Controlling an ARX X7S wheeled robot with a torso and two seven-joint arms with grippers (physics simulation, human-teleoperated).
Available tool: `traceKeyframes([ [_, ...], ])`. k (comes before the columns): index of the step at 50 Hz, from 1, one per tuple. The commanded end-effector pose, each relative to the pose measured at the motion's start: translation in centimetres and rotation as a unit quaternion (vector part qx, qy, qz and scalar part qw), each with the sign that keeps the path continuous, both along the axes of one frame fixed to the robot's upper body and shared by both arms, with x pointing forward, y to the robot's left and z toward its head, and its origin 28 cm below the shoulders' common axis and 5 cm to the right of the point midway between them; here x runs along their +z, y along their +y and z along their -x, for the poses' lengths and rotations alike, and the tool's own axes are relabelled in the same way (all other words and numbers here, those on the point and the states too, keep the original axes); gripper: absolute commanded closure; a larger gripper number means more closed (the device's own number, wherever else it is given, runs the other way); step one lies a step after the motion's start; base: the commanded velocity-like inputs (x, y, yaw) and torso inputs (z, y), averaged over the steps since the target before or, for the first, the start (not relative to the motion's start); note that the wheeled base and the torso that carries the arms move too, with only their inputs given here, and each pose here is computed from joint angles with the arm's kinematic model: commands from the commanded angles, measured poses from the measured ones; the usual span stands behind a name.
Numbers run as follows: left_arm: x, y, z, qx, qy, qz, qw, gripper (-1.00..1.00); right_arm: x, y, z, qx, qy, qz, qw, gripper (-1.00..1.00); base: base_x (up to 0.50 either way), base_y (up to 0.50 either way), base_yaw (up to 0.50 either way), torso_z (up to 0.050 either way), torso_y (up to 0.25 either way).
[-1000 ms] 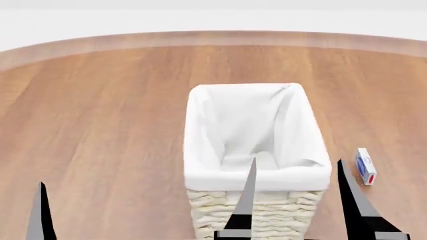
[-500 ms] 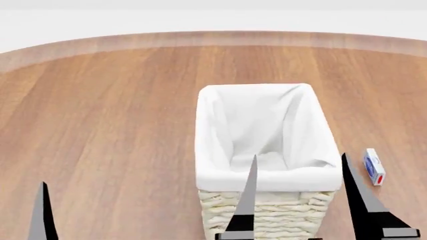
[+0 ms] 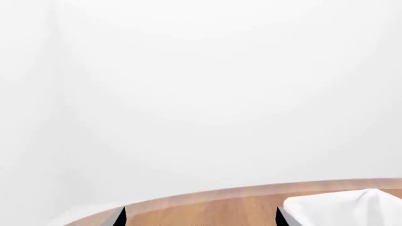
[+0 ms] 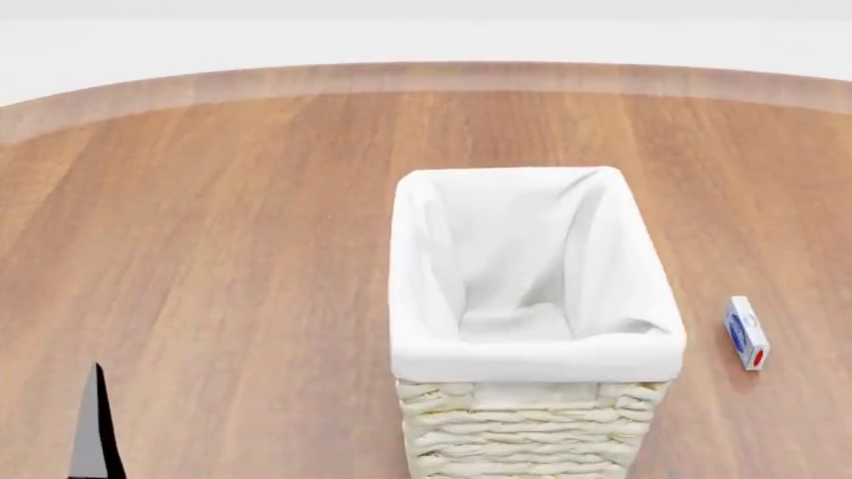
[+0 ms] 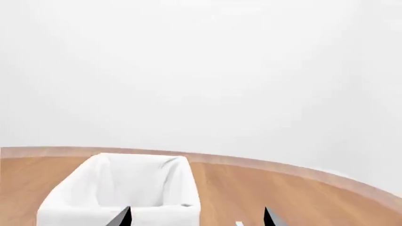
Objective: Pick up the alphabet soup and put it in the basket.
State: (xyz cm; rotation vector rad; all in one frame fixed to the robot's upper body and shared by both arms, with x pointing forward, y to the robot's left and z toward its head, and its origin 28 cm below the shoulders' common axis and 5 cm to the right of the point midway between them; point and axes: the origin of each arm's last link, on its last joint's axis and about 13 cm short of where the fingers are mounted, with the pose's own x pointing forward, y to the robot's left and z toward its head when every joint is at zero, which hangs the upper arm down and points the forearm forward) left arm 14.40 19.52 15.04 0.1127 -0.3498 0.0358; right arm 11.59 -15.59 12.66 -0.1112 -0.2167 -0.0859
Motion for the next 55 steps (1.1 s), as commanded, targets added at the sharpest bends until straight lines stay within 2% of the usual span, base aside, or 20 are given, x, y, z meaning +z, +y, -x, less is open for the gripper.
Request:
traceKeyframes([
  [1,-0.3,0.3,-0.3,0.010,0.004,-0.003,1.000,-1.00,-4.4,-2.1,4.5,-0.051,0.036,0.009,0.998,-1.00,0.00,0.00,0.00,0.000,0.000],
  [16,-0.4,0.4,-0.5,0.016,0.004,-0.005,1.000,-1.00,-8.3,-2.6,6.5,-0.079,0.053,-0.002,0.995,-1.00,0.00,0.00,0.00,0.000,0.000],
  [29,-0.5,0.3,-0.5,0.016,0.006,-0.005,1.000,-1.00,-10.5,-2.3,6.4,-0.101,0.071,-0.024,0.992,-1.00,0.00,0.00,0.00,0.000,0.000],
  [37,-0.4,0.3,-0.5,0.017,0.007,-0.004,1.000,-1.00,-11.7,-2.3,6.0,-0.107,0.072,-0.019,0.991,-1.00,0.00,0.00,0.00,0.000,0.000],
  [55,-0.3,0.3,-0.4,0.020,0.006,-0.004,1.000,-1.00,-14.5,-2.1,6.1,-0.122,0.102,-0.039,0.987,-1.00,0.00,0.00,0.00,0.000,0.000],
])
